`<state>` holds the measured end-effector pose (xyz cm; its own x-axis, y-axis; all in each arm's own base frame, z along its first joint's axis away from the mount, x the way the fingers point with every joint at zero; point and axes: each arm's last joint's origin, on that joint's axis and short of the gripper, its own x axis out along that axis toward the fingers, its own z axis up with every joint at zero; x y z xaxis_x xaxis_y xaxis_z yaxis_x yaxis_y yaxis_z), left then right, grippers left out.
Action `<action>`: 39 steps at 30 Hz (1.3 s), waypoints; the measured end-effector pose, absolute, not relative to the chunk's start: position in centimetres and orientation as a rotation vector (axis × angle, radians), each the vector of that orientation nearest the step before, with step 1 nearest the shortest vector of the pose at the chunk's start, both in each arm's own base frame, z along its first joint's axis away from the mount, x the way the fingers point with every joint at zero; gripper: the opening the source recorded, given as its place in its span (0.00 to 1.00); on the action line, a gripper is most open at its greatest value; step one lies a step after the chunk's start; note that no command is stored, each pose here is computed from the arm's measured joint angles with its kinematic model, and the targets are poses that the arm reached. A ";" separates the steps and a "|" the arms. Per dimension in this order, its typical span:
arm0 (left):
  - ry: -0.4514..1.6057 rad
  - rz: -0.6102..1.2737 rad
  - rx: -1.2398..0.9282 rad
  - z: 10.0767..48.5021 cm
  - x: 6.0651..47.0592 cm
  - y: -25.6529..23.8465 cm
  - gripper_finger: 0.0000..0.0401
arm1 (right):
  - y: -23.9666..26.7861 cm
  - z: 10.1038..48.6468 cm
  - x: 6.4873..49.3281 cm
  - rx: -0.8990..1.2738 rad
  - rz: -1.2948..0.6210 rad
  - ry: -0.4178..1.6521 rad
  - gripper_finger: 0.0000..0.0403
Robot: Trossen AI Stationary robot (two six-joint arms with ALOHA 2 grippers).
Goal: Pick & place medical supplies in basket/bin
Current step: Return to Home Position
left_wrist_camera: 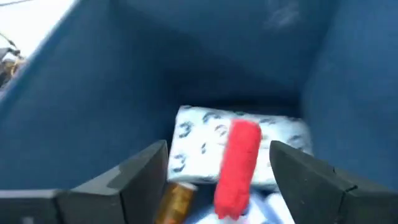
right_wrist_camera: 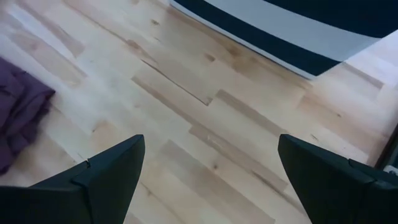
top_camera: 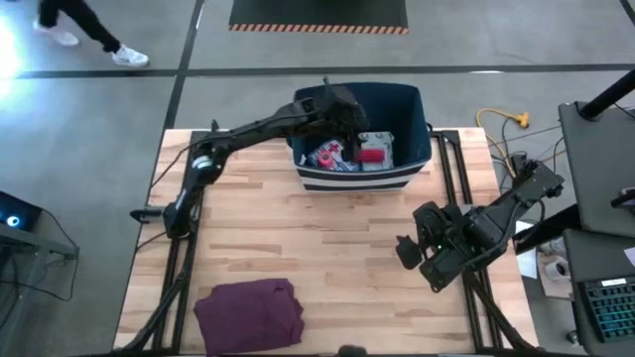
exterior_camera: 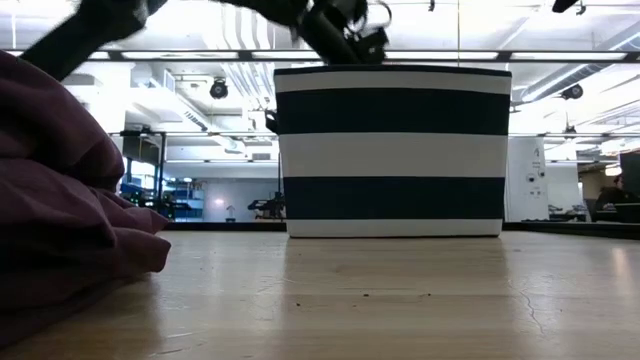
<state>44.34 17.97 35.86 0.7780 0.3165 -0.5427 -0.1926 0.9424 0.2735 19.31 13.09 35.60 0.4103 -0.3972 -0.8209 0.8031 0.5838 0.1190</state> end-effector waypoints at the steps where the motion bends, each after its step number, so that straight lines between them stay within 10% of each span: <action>1: 0.604 0.276 0.196 36.7 43.8 17.3 0.66 | 13.1 35.6 19.3 0.556 -0.804 0.841 0.89; 14: 0.141 0.183 0.003 49.2 30.0 10.3 0.67 | 10.4 39.3 15.9 0.550 -0.697 0.592 0.89; 39: -0.353 0.105 -0.371 32.0 13.9 4.4 0.67 | 7.4 34.5 12.1 0.632 -0.488 0.317 0.89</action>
